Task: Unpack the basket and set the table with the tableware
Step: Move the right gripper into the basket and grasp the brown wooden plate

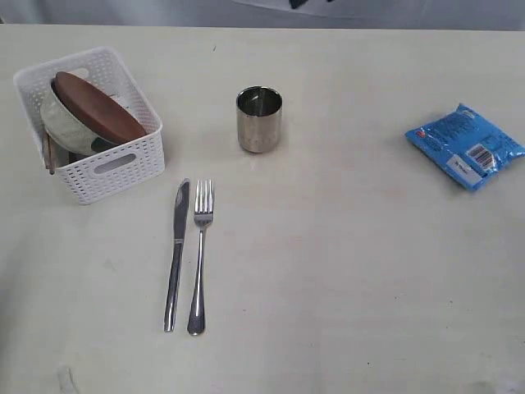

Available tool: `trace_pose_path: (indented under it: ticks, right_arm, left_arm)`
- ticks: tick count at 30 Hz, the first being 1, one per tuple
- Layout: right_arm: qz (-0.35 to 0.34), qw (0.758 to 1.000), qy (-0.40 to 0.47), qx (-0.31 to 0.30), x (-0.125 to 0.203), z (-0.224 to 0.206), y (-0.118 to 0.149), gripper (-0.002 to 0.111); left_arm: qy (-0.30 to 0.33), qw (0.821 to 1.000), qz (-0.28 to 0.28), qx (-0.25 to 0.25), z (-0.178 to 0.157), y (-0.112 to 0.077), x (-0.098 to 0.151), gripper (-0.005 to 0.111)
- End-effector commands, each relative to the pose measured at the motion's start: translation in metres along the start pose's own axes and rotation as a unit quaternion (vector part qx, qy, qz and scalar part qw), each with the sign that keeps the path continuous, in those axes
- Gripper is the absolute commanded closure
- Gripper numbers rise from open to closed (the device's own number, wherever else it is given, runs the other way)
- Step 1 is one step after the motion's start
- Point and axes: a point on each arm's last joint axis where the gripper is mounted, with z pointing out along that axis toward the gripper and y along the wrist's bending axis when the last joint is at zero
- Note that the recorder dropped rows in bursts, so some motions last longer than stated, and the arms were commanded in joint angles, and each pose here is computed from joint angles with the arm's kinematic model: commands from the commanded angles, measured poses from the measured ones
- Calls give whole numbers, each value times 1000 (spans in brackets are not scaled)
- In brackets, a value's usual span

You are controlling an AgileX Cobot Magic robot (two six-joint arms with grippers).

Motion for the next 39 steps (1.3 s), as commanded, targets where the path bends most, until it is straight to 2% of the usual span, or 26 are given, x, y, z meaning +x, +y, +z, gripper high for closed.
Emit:
trace_pose_path:
  ticks: [1,4,7,9,13,19,23,25,39]
  right_arm:
    - [-53,997,-13,-49,-14,11,50,60]
    - [-92,992,-13,-80,-24,38,98,60]
    - [-115,986,6,-124,-29,90,142,60]
    - [-134,978,22,-157,-26,117,163,60]
    - [-162,972,21,-169,-22,150,188,60]
    - [-170,974,14,-151,-20,177,186,61]
    - [-170,974,20,-149,-17,184,185,76]
    - [-180,972,21,-151,-15,187,186,80]
    - [-205,966,4,-158,-13,188,202,81]
  left_arm:
    - [-6,1000,1,2,0,0,0,106]
    - [-6,1000,1,2,0,0,0,106]
    - [-6,1000,1,2,0,0,0,106]
    - [-6,1000,1,2,0,0,0,106]
    - [-6,1000,1,2,0,0,0,106]
    - [-6,1000,1,2,0,0,0,106]
    - [-6,1000,1,2,0,0,0,106]
    - [-6,1000,1,2,0,0,0,106]
    - [-6,1000,1,2,0,0,0,106]
